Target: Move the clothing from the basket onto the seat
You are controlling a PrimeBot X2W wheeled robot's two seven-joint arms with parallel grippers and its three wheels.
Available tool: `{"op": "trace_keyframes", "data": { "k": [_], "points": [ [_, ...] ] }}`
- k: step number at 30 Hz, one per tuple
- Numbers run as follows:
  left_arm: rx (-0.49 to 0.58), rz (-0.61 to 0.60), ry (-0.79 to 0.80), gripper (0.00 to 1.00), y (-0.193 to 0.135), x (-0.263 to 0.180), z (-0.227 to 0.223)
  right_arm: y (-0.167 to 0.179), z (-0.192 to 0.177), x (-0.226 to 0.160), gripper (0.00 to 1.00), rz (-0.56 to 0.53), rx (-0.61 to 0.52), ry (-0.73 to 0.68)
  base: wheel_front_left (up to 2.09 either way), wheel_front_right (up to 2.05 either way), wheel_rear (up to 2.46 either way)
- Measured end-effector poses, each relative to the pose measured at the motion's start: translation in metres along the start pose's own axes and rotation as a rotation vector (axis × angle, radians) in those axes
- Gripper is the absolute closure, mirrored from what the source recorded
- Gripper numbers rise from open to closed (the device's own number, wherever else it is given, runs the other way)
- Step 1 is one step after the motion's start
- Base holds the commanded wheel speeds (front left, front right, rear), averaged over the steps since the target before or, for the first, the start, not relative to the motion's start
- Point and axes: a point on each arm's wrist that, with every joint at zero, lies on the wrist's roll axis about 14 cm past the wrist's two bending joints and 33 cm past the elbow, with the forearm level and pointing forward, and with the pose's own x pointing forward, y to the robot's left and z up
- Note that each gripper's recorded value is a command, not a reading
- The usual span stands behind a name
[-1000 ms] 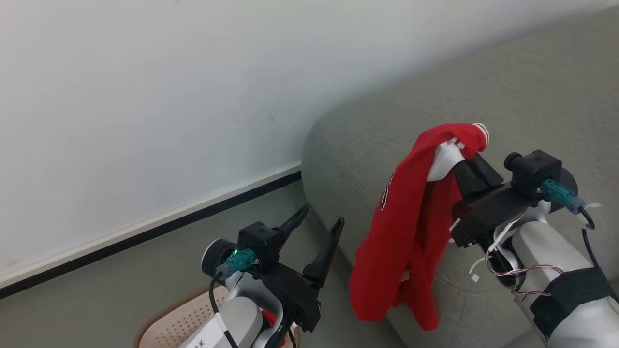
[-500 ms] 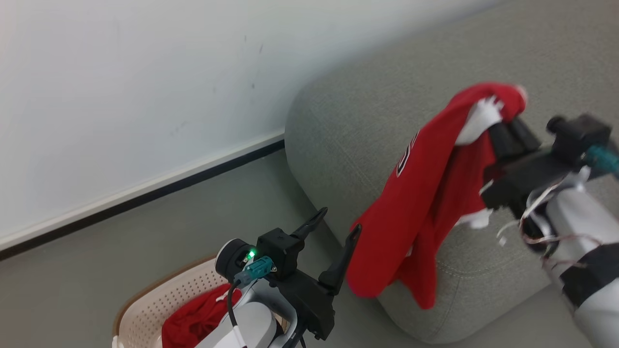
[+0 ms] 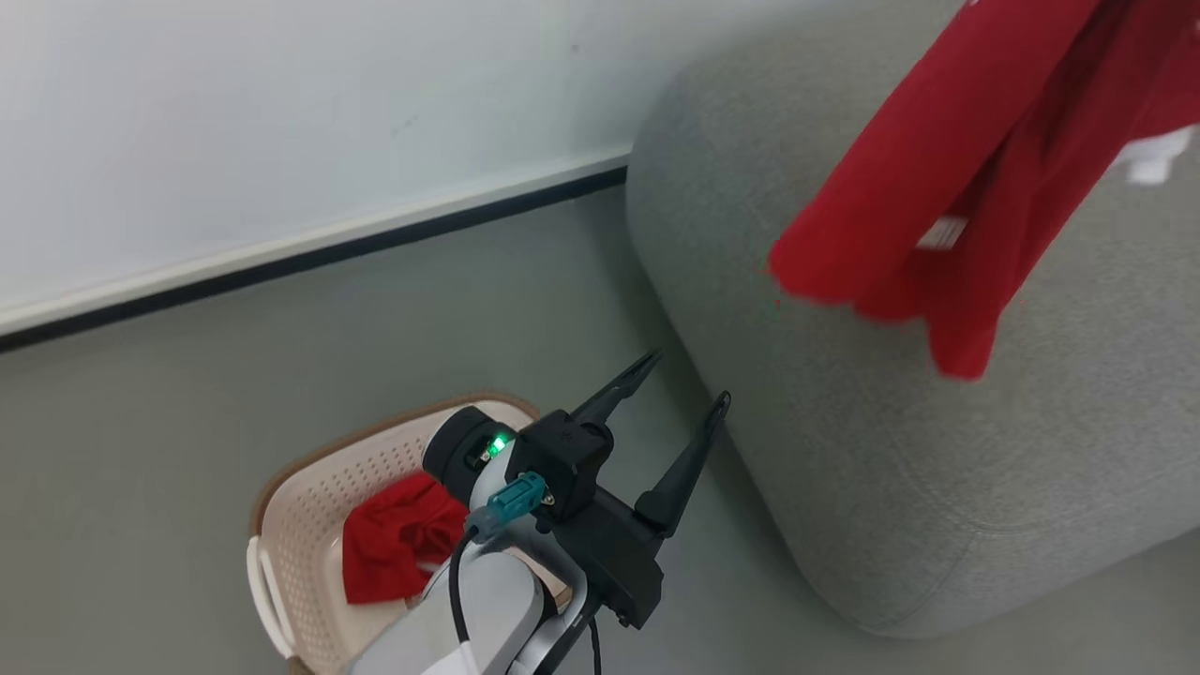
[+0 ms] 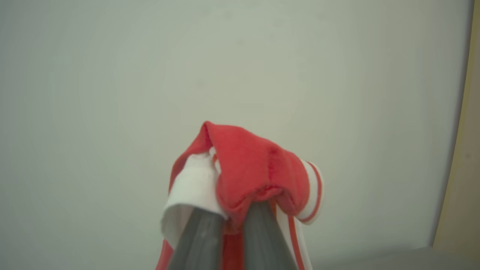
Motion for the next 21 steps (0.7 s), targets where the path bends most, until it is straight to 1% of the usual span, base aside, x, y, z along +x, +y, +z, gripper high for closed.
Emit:
{"op": "trace_keyframes", "data": {
  "k": [6,10,13,15,21],
  "points": [
    [0.007,0.048,0.008,0.0,0.029,-0.009,-0.007,-0.01,0.01,0.047,1.0,-0.032,-0.017,-0.027,0.0,0.0,0.0],
    [-0.005,0.084,0.009,0.0,0.048,-0.013,-0.011,-0.019,0.009,0.075,1.0,-0.065,-0.035,-0.026,0.0,0.0,0.0],
    [-0.004,0.112,0.013,0.0,0.064,-0.017,-0.014,-0.021,0.008,0.095,1.0,-0.094,-0.024,-0.035,0.0,0.0,0.0],
    [-0.006,0.13,0.018,0.0,0.074,-0.021,-0.017,-0.015,-0.002,0.106,1.0,-0.091,-0.014,-0.024,0.0,0.0,0.0],
    [-0.011,0.186,0.041,0.0,0.103,-0.03,-0.03,-0.001,-0.072,0.118,1.0,-0.088,-0.017,0.109,0.0,0.0,0.0]
  ]
}}
